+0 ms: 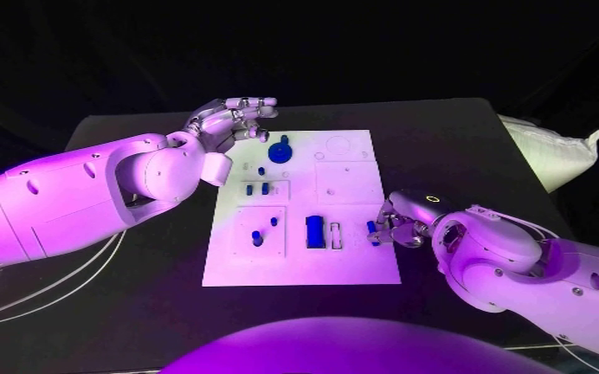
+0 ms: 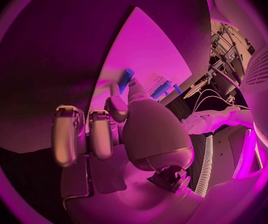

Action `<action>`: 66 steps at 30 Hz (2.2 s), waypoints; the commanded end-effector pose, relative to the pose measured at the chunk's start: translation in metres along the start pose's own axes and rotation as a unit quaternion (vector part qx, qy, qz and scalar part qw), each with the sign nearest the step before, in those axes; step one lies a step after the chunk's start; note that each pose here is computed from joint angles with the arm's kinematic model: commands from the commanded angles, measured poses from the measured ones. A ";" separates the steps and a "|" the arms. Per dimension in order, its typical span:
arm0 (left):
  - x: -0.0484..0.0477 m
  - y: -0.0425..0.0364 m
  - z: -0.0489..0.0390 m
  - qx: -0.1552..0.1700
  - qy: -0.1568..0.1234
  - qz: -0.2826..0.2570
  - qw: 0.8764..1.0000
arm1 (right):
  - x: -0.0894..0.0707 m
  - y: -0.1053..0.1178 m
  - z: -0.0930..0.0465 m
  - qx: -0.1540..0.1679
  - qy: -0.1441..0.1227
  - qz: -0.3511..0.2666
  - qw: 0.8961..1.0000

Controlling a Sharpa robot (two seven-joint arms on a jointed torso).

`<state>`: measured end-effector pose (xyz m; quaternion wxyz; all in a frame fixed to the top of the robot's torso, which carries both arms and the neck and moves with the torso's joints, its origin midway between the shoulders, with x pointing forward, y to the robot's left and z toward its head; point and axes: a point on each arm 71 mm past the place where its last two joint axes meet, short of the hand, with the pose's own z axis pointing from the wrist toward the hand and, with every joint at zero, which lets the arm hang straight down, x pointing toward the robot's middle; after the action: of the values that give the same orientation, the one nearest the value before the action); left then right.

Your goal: Assemble the parts on the task board

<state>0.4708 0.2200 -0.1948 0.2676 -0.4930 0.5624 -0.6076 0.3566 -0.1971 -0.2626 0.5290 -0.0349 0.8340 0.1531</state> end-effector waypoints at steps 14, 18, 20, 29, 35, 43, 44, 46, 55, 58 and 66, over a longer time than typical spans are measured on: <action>0.0030 0.0001 0.0009 0.001 0.013 -0.002 1.000 | 0.023 0.012 0.011 -0.018 0.032 -0.159 0.987; 0.0030 0.0003 0.0009 0.000 0.013 -0.002 1.000 | 0.025 0.012 0.012 -0.018 0.034 -0.164 0.986; 0.0031 0.0005 0.0009 0.000 0.014 -0.002 1.000 | 0.025 0.012 0.013 -0.017 0.036 -0.163 0.986; 0.0040 0.0009 0.0009 -0.002 0.016 -0.001 1.000 | 0.025 0.009 0.013 -0.004 0.037 -0.109 0.993; 0.0037 0.0011 0.0009 -0.002 0.016 0.000 1.000 | 0.021 0.011 0.008 0.004 0.035 -0.004 0.999; 0.0043 0.0014 0.0008 -0.003 0.017 0.000 1.000 | 0.009 0.020 0.002 0.011 0.030 0.126 0.992; 0.0044 0.0015 0.0008 -0.003 0.017 0.000 1.000 | 0.008 0.021 0.002 0.012 0.033 0.134 0.990; 0.0045 0.0015 0.0007 -0.003 0.017 0.000 1.000 | 0.009 0.023 0.001 0.013 0.041 0.148 0.988; 0.0046 0.0014 0.0001 -0.004 0.018 0.000 1.000 | 0.012 0.032 0.005 0.011 0.065 0.176 0.982; 0.0049 0.0015 0.0001 -0.004 0.018 0.000 1.000 | 0.013 0.036 0.006 0.008 0.068 0.180 0.981; 0.0050 0.0014 -0.0003 -0.005 0.019 0.000 1.000 | 0.014 0.044 0.010 0.001 0.071 0.186 0.980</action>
<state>0.4693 0.2180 -0.1960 0.2611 -0.4895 0.5691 -0.6070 0.3498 -0.1510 -0.2690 0.4370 0.1027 0.8597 0.2437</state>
